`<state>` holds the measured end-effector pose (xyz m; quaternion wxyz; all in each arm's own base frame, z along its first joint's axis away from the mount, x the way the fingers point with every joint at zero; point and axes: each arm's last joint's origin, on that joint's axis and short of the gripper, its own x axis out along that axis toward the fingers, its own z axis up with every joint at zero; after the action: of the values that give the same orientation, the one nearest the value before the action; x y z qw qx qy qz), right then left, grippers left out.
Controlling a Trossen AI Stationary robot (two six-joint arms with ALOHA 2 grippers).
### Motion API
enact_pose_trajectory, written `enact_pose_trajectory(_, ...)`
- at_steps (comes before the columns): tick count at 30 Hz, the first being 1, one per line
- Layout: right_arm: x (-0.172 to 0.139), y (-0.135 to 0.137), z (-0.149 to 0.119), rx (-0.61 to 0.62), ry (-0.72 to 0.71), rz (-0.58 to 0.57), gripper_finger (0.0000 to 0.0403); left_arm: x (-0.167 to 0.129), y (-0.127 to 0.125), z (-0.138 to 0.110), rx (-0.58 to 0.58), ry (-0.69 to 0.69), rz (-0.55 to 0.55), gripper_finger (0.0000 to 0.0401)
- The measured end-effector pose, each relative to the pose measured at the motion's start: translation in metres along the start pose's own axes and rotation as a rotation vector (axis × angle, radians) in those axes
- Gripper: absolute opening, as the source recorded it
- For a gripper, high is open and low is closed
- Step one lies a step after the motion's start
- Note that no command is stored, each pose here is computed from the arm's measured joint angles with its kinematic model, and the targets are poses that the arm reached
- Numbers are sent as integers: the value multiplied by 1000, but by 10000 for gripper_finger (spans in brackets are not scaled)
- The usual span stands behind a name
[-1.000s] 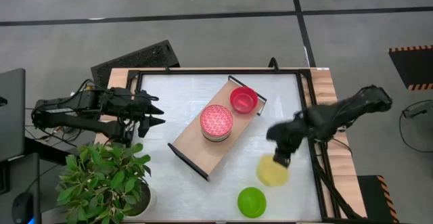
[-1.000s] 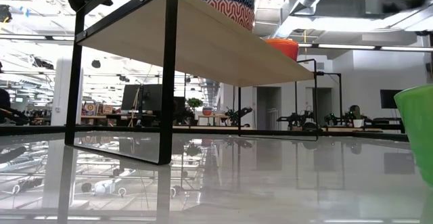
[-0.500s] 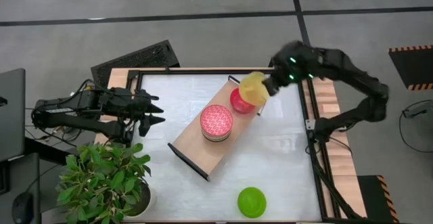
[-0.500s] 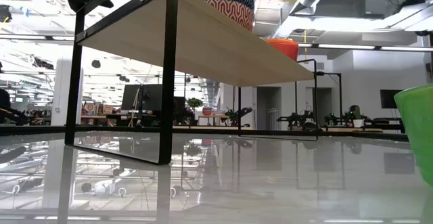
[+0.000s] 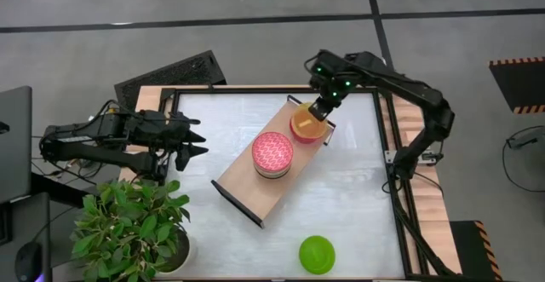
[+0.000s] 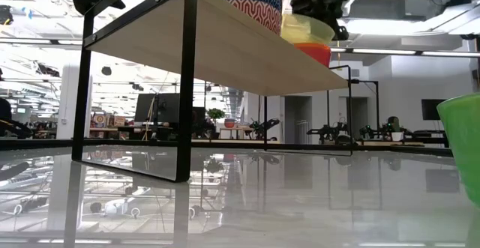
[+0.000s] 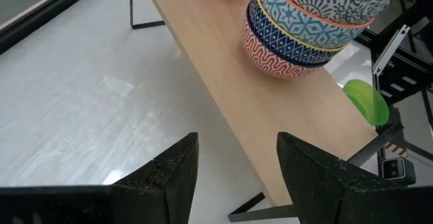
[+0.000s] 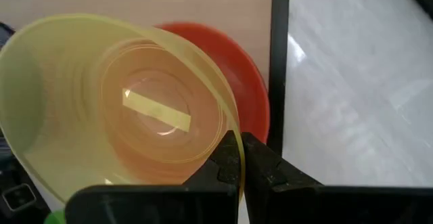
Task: Place and stack bowls onto a shelf
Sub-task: Stack the yellow bowl on top of the orange bowl on the shelf
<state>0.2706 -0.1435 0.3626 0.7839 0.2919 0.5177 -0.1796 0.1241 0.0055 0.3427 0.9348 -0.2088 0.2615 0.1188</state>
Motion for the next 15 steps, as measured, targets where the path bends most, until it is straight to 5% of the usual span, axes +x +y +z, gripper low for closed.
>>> enact_pose_trajectory(15, 3, -5, 0, -10, 33, -17, 54, 0, 1, 0, 11, -11, 24, 186)
